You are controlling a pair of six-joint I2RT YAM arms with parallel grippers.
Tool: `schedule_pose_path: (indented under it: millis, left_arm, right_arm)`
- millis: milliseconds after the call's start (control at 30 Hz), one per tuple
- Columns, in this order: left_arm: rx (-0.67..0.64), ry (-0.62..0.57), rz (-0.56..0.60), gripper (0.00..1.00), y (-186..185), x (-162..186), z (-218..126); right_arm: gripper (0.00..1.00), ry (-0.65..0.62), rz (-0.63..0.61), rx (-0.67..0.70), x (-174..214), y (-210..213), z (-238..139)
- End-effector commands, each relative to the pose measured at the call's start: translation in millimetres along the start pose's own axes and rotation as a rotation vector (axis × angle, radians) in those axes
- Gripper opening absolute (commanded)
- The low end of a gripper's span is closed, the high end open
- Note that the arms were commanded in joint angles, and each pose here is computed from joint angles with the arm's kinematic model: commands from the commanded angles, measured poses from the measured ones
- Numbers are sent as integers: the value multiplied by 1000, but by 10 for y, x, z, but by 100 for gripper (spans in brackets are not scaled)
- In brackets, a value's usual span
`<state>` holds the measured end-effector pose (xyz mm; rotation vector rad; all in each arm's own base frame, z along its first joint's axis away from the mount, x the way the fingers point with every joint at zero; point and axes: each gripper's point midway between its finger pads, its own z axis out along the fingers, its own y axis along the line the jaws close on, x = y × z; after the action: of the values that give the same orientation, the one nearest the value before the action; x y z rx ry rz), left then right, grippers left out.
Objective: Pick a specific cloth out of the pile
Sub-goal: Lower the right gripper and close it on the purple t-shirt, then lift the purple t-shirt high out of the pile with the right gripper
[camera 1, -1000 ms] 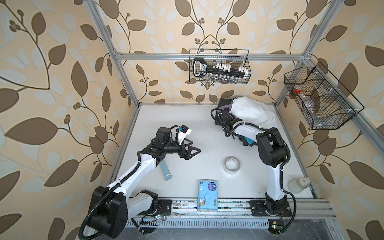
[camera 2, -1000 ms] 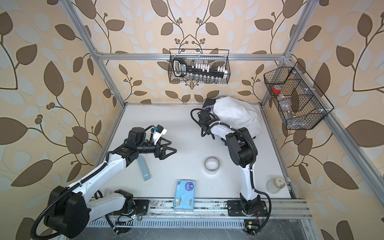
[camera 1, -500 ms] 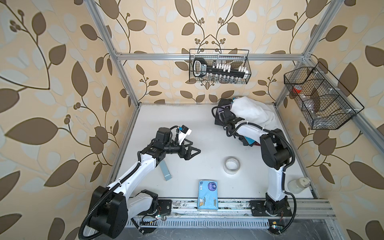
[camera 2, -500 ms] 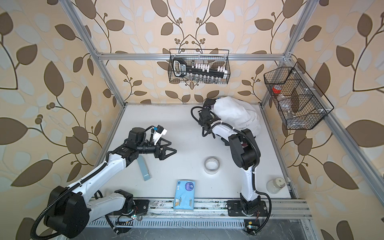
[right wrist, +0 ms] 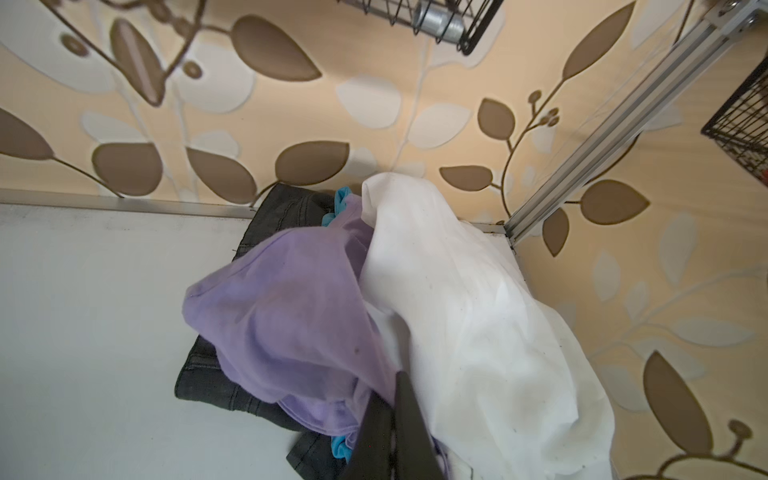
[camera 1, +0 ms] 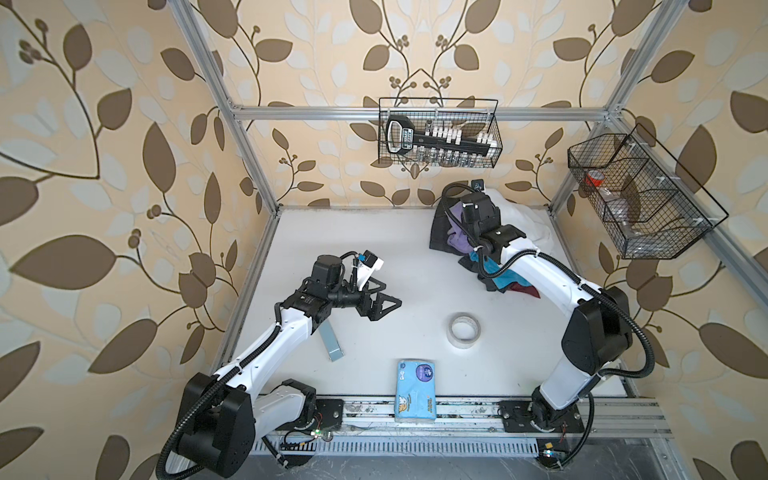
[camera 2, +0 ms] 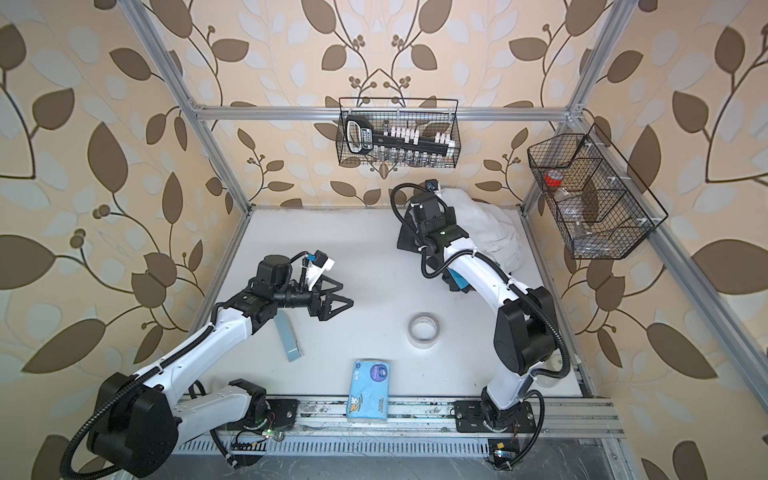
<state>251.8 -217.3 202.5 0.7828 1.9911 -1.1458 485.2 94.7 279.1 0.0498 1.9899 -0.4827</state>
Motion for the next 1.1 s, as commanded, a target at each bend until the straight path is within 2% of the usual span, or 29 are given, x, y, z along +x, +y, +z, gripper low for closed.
schedule_pose_path:
  millis: [0,600,833,1067]
  left_arm:
    - [11,-41,80,99,-128,-204,-53]
    - [9,-38,89,99,-149,-192,-51]
    - [7,-36,93,99,-156,-186,-52]
    - [8,-36,97,99,-179,-185,-55]
  right_arm:
    - [0,-128,56,54,-536,-302,-263]
    - [0,-380,198,18,-1654,-882,-1041]
    - [0,-482,256,-103,-1997,-891,-1408]
    - [0,-597,304,-289,-2290,-631,-1892]
